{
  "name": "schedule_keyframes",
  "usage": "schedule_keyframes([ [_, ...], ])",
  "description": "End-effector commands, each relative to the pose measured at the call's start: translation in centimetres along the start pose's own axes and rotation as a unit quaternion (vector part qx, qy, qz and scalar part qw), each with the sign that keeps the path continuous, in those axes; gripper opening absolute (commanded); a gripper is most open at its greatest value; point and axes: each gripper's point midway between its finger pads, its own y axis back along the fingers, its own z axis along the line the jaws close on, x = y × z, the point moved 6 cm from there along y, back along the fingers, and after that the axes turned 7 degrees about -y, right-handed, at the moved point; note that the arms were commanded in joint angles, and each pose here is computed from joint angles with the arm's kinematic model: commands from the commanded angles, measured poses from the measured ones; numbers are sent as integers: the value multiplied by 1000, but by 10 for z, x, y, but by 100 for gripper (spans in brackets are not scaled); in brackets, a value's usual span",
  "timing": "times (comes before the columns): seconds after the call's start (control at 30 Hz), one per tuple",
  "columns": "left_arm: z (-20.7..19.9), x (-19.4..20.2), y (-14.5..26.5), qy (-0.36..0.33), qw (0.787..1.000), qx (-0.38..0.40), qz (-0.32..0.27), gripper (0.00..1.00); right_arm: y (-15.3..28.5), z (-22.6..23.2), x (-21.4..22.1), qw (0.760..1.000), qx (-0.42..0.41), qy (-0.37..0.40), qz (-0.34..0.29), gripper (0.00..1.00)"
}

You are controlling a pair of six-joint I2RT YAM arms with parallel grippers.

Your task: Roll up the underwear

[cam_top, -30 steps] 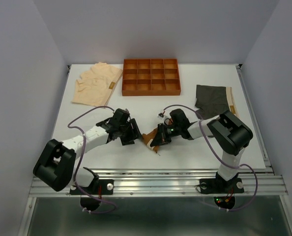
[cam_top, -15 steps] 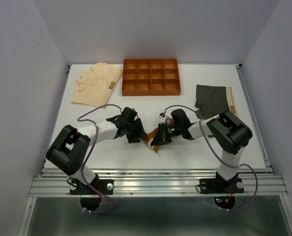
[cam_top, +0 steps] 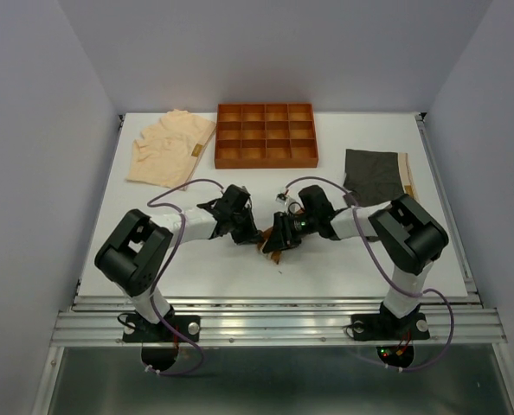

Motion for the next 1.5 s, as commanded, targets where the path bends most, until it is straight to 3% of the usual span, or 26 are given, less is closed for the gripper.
schedule_keyframes([
  [0.0, 24, 14, -3, -5, 996, -88, 13, 0, 13, -14, -14, 992, 87, 82, -34, 62],
  [0.03, 24, 14, 0, -7, 996, -94, 10, 0, 13, -5, -13, 990, 85, 107, -31, 67],
  [0.07, 24, 14, 2, -5, 995, -102, 7, 0, 15, 3, -14, 987, 83, 133, -34, 91],
  [0.1, 28, 14, 6, -6, 993, -122, 4, 0, 18, 8, -14, 982, 85, 164, -37, 100],
  [0.23, 24, 15, 21, -11, 991, -134, 1, 0, 32, 47, -16, 966, 62, 244, -62, 100],
  [0.37, 23, 19, 33, -9, 990, -142, 9, 0, 36, 60, -10, 945, 89, 300, -94, 100],
  [0.6, 21, 22, 50, -3, 987, -158, 27, 0, 32, 102, 21, 881, 87, 446, -135, 100],
  [0.73, 21, 26, 59, 3, 985, -168, 44, 0, 16, 119, 40, 849, 108, 506, -112, 100],
  [0.97, 19, 32, 61, 15, 983, -167, 68, 0, -21, 112, 64, 820, 157, 544, -80, 100],
  [1.2, 18, 35, 61, 17, 981, -172, 88, 0, -53, 105, 71, 778, 234, 576, -88, 100],
  [1.37, 20, 39, 59, 19, 982, -164, 94, 0, -59, 91, 72, 767, 269, 578, -73, 98],
  [1.47, 21, 39, 58, 23, 981, -167, 96, 0, -60, 78, 75, 764, 293, 572, -57, 85],
])
